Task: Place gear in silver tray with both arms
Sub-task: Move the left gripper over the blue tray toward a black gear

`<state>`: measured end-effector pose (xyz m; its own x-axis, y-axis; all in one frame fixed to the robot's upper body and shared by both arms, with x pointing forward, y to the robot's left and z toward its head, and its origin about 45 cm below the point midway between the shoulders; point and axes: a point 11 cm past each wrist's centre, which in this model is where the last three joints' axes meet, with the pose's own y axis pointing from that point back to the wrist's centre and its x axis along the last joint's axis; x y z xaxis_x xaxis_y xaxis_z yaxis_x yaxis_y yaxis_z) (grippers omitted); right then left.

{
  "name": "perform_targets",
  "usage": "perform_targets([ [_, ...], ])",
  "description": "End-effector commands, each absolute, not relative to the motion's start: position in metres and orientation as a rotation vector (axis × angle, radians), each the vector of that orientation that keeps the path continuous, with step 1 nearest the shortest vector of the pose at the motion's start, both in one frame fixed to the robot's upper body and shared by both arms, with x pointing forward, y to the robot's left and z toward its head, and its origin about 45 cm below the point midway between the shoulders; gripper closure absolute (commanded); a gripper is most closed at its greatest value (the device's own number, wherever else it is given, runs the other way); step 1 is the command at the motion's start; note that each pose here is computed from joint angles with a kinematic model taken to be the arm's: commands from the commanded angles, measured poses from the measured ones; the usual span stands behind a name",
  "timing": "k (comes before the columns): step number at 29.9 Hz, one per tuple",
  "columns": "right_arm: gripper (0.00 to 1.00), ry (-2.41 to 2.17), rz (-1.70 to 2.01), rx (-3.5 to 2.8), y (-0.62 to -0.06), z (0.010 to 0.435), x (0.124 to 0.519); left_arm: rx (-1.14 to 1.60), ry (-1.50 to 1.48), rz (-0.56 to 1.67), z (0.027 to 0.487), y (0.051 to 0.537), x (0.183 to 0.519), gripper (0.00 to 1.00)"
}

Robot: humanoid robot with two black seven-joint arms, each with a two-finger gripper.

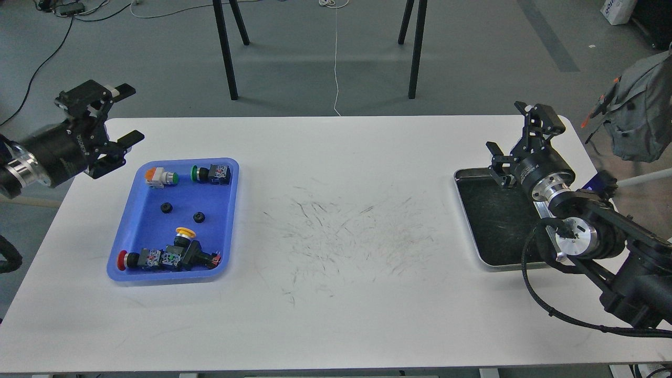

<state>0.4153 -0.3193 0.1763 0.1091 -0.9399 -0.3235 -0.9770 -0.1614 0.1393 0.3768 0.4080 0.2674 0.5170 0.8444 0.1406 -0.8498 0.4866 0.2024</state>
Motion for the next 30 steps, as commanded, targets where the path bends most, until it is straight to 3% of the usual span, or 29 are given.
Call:
perform_targets([
  [1, 0.02, 1.962, 0.515, -2.256, -0.32, 0.177, 0.416, 0.284, -0.042, 1.013, 0.266, 0.407, 0.376, 0.0],
  [12, 0.02, 1.965, 0.517, -2.259, -0.32, 0.176, 0.415, 0.637, -0.342, 0.754, 0.237, 0.387, 0.363, 0.0],
  [26, 0.02, 1.979, 0.524, -2.255, -0.325, 0.172, 0.411, 0.726, -0.367, 0.806, 0.233, 0.418, 0.369, 0.0],
  [30, 0.02, 1.975, 0.524, -2.253, -0.324, 0.172, 0.411, 0.845, -0.431, 0.712, 0.212, 0.419, 0.361, 0.0],
])
